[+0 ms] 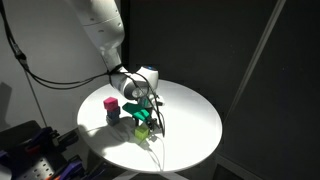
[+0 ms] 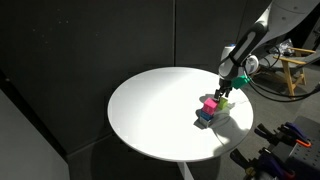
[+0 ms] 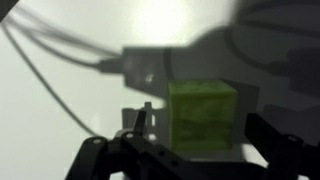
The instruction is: Put the light green block on the table
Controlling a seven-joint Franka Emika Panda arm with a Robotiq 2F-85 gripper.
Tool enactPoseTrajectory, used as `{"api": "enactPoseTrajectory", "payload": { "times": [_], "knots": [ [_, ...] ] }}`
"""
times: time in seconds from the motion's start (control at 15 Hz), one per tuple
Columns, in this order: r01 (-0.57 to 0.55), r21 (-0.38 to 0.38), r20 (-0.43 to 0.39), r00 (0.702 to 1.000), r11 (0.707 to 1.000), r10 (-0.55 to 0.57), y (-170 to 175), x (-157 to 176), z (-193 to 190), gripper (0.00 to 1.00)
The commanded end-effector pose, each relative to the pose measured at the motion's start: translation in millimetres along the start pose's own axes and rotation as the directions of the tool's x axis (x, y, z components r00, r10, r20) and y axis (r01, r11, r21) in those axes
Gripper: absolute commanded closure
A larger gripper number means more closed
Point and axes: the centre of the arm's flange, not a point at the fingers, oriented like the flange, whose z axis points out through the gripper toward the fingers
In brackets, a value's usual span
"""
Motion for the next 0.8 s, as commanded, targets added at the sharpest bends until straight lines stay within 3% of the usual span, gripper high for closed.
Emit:
{"api": "enactPoseTrajectory", "payload": {
  "times": [0.0, 0.73],
  "knots": [
    [-0.024, 0.001, 0.001, 1.0, 1.0, 0.024, 3, -4, -24, 0.0],
    [-0.029, 0.008, 0.025, 0.999, 1.0, 0.029, 0, -16, -73, 0.0]
  ]
}}
